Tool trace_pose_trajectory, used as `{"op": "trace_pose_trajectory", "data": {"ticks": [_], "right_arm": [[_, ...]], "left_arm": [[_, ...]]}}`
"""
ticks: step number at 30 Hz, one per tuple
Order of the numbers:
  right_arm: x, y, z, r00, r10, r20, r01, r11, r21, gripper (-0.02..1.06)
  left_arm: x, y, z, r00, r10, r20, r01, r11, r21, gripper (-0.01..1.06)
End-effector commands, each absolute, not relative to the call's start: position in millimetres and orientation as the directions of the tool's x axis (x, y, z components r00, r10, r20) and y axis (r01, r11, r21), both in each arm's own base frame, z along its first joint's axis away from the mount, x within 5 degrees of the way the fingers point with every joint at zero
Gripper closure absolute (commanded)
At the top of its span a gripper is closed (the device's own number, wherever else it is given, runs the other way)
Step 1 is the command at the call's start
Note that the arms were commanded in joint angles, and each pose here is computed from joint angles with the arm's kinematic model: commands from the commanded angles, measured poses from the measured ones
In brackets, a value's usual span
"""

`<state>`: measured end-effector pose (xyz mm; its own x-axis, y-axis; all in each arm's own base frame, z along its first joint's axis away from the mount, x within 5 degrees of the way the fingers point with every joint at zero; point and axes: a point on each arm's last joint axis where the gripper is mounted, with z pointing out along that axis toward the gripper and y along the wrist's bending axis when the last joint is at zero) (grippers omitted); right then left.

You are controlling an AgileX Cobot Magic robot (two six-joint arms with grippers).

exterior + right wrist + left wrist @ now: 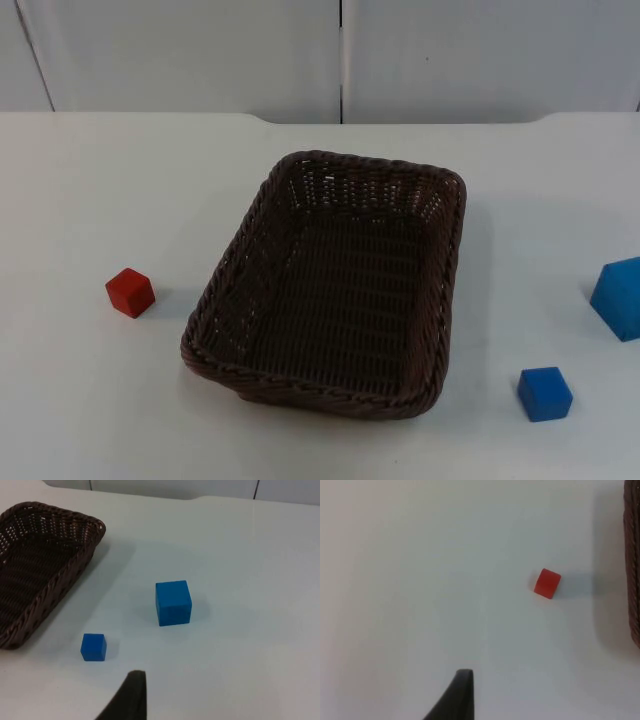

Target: Pick up the basket with the left hand and place the largest block into the basket with the right hand.

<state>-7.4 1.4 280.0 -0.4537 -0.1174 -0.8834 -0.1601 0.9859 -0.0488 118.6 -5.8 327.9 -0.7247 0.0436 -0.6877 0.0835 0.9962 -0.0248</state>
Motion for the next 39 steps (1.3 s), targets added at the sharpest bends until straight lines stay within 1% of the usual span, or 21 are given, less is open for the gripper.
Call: {"op": "trace_pose_trajectory", "data": {"ticks": [1, 7, 11, 15, 22, 27, 32, 39], "right_arm": [[-7.8, 1.7, 280.4, -0.446, -0.109, -0.888, -0.154, 0.987, -0.044, 0.0], [-7.8, 1.7, 280.4, -0.446, -0.109, -0.888, -0.154, 0.987, -0.044, 0.0], [-7.8, 1.7, 280.4, -0.446, -0.109, -0.888, -0.154, 0.987, -0.044, 0.0], [-7.8, 1.7, 280.4, -0.446, -0.109, -0.888, -0.154, 0.987, -0.044, 0.0], [-7.8, 1.7, 280.4, -0.446, -0.109, -0.888, -0.154, 0.987, -0.044, 0.0], [-7.8, 1.7, 280.4, -0.446, -0.109, -0.888, -0.154, 0.987, -0.044, 0.0], [-7.8, 1.7, 280.4, -0.446, -0.109, -0.888, -0.154, 0.987, -0.044, 0.0], [-7.8, 1.7, 280.4, -0.446, -0.109, -0.888, -0.154, 0.987, -0.044, 0.0]], "left_arm": [[131.7, -6.2, 332.0, -0.733, 0.04, -0.679, 0.087, 0.996, -0.035, 0.0], [165.6, -8.7, 330.0, -0.785, 0.053, -0.617, 0.116, 0.991, -0.063, 0.0], [185.1, -10.8, 326.9, -0.798, 0.068, -0.599, 0.144, 0.986, -0.079, 0.0], [204.0, -10.8, 319.6, -0.827, 0.065, -0.558, 0.14, 0.986, -0.093, 0.0], [221.4, -10.5, 306.0, -0.842, 0.07, -0.534, 0.142, 0.985, -0.095, 0.0], [236.9, -10.6, 294.2, -0.864, 0.073, -0.498, 0.143, 0.984, -0.104, 0.0], [263.3, -10.2, 282.4, -0.89, 0.075, -0.449, 0.14, 0.984, -0.113, 0.0], [292.7, -12.3, 274.1, -0.903, 0.079, -0.421, 0.153, 0.978, -0.144, 0.0]]}}
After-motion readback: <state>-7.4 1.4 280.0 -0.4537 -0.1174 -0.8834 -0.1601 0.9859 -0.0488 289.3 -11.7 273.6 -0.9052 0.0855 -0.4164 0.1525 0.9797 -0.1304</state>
